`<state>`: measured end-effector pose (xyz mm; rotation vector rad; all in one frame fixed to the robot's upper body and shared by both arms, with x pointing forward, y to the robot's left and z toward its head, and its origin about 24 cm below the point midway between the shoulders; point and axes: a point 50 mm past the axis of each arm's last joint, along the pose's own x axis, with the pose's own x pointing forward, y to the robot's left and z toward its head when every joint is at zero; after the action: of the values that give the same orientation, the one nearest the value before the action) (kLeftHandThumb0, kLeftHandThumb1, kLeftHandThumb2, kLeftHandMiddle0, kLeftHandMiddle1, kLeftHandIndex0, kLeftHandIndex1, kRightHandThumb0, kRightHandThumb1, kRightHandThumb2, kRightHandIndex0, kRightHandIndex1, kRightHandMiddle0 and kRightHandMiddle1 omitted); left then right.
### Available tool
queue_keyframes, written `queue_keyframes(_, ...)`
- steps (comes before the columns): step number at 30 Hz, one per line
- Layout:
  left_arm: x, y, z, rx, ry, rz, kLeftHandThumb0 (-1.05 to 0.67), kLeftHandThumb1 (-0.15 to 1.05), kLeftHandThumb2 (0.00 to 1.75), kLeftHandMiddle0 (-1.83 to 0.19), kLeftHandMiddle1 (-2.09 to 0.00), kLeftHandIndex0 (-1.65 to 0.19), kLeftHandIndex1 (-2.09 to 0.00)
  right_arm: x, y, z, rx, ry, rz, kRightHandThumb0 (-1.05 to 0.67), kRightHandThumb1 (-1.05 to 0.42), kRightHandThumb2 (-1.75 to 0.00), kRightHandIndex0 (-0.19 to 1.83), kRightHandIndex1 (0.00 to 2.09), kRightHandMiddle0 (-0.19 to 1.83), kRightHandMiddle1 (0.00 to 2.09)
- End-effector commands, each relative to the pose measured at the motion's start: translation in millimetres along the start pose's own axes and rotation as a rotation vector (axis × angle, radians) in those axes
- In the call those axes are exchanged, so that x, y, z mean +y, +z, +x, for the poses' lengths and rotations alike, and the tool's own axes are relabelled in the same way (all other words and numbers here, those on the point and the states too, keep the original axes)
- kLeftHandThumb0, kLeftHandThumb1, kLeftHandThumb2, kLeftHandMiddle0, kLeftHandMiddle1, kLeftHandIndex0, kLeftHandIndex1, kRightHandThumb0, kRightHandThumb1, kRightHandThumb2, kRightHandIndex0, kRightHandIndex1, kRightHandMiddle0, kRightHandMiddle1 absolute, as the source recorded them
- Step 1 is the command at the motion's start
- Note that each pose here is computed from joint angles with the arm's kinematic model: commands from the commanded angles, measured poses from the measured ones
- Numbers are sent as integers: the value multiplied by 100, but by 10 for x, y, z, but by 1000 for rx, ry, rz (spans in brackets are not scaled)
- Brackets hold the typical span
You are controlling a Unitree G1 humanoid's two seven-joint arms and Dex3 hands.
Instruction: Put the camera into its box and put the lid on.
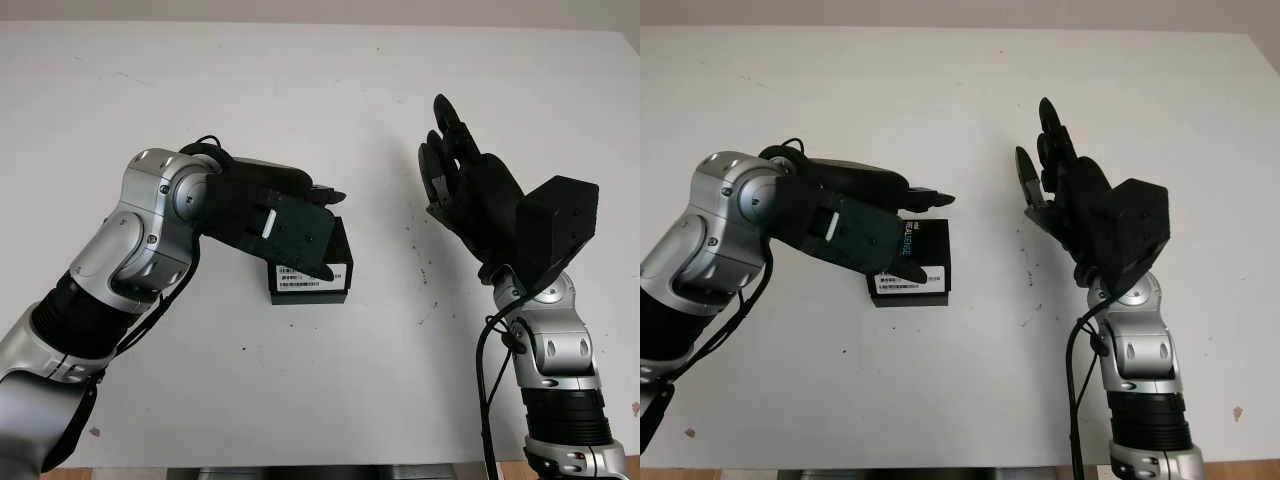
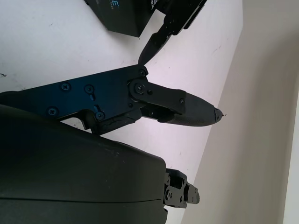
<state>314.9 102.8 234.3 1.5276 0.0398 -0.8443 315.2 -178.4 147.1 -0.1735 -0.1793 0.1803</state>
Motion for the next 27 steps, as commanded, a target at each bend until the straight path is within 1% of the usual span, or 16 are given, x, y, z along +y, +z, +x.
queue_keyframes(1, 37, 28, -45, -4, 10, 30, -105, 105, 28, -5, -89, 5, -9, -9, 35, -7, -23, 3, -6, -61, -105, -60, -14, 4, -13, 4)
queue_keyframes(2, 35, 27, -47, -6, 10, 38, -105, 105, 26, -9, -72, 5, -9, -12, 35, -8, -23, 3, -12, -60, -105, -60, -14, 4, -13, 4)
queue_keyframes(3, 33, 26, -48, -8, 10, 42, -105, 105, 22, -10, -45, 4, -9, -13, 35, -9, -23, 4, -17, -60, -105, -61, -14, 5, -13, 4)
queue_keyframes(5, 16, 20, -37, -5, 12, 51, -102, 101, 16, -16, -28, 1, -10, -11, 40, -5, -28, 4, -11, -60, -105, -61, -14, 5, -13, 4)
queue_keyframes(6, 6, 19, -33, -6, 20, 64, -97, 97, 10, -11, -60, -6, -15, -10, 41, -4, -30, 4, -7, -60, -105, -61, -14, 5, -13, 5)
queue_keyframes(7, -2, 21, -32, -2, 30, 84, -94, 95, 7, 3, -104, -10, -21, -9, 42, -3, -30, 3, -7, -60, -105, -61, -14, 5, -13, 5)
queue_keyframes(8, -6, 28, -37, 6, 39, 112, -91, 92, 6, 11, -136, -11, -31, -8, 43, -3, -32, 2, -10, -59, -105, -61, -14, 5, -13, 5)
queue_keyframes(9, -12, 37, -44, 8, 57, 154, -88, 89, 6, 15, -148, -1, -47, -9, 43, -2, -33, 2, -15, -58, -105, -61, -13, 5, -12, 5)
queue_keyframes(10, -21, 47, -50, 12, 67, 199, -85, 87, 5, 17, -164, 11, -75, -8, 43, -1, -32, 3, -15, -59, -105, -61, -13, 5, -12, 5)
queue_keyframes(12, -33, 56, -55, 11, 77, 255, -73, 83, 5, 19, -166, 17, -104, -7, 43, 1, -32, 4, -13, -58, -105, -62, -13, 5, -12, 5)
queue_keyframes(16, -69, 85, -69, 33, 94, 380, -57, 84, 6, 19, -157, 19, -120, -7, 42, 4, -32, 9, -11, -58, -105, -62, -14, 5, -13, 5)
queue_keyframes(18, -104, 94, -74, 20, 153, 432, -54, 85, 6, 19, -162, 18, -133, -7, 41, 3, -34, 9, -11, -58, -105, -61, -14, 5, -13, 5)
queue_keyframes(20, -147, 86, -64, 12, 215, 444, -51, 91, 7, 17, -177, 18, -148, -7, 35, 2, -30, 7, -5, -59, -105, -61, -14, 5, -12, 5)
queue_keyframes(23, -216, 52, -4, 27, 286, 429, -40, 101, 8, 10, -194, 12, -152, -6, 29, -4, -25, 3, 0, -59, -105, -61, -14, 5, -13, 5)
queue_keyframes(24, -237, 41, 20, 31, 298, 422, -36, 103, 10, 4, -200, 10, -148, -7, 29, -7, -26, 3, -1, -59, -105, -61, -14, 5, -13, 5)
queue_keyframes(27, -291, 14, 74, 27, 320, 387, -39, 105, 12, -9, -202, 3, -141, -11, 28, -11, -24, 3, 3, -59, -105, -60, -14, 5, -12, 5)
